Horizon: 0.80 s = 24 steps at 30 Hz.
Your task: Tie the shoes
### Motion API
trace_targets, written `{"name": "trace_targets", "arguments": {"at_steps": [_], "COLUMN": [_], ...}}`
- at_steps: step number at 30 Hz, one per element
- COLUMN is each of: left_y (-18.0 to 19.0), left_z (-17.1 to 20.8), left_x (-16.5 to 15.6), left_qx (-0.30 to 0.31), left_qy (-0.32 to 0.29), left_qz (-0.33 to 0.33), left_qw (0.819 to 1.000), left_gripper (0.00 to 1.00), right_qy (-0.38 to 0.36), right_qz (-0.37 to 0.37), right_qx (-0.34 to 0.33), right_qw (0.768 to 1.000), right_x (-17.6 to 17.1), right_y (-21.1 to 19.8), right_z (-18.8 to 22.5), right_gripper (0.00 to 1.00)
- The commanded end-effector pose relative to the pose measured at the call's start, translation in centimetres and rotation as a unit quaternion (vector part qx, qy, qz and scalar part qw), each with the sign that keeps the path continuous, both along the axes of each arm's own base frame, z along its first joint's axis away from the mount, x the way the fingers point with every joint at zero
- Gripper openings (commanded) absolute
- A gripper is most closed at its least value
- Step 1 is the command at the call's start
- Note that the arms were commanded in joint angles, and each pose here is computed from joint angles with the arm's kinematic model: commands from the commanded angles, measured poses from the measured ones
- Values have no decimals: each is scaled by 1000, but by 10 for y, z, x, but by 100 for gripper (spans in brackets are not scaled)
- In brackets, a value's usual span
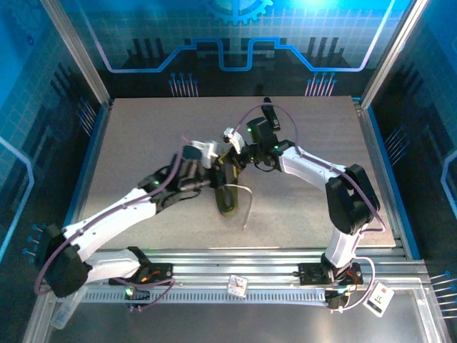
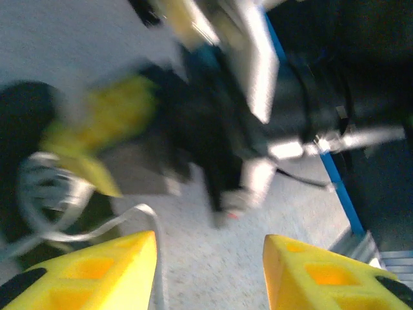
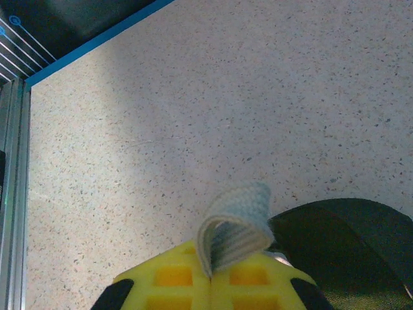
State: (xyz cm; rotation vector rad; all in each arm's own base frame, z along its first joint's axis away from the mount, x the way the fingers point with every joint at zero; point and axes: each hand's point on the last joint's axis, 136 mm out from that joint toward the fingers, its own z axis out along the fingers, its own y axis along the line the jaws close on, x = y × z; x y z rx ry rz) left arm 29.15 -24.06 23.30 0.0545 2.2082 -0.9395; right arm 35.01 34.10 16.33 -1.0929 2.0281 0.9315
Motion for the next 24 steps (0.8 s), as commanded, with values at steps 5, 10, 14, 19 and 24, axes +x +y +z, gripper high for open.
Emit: {"name": "trace_targets", "arguments": {"at_steps": [5,10,14,19,24], "left_y": [39,38,32,21,13], "left_z": [10,9,1,-16,-28], "left_x": [10,25,31,37,43], "left_qx": [-45,-68,-80,-86,-94], "left_qy": [6,10,21,47,64], "left_qz": [-1,3,-8,-27,-38], "left_qw": [999,998,997,995,993], "left_gripper": [50,50,48,48,44], "right_qy": [-76,-107,-114,-115,-113], "right_qz": [54,68,70,74,73], "right_qx": [8,17,27,33,41], "right_qw": [996,992,991,990,990], "right_x": [-27,-36,-38,-40,-43], "right_y": [10,18,21,22,21], "right_z": [11,17,23,25,25], "right_gripper": [0,0,0,0,0]}}
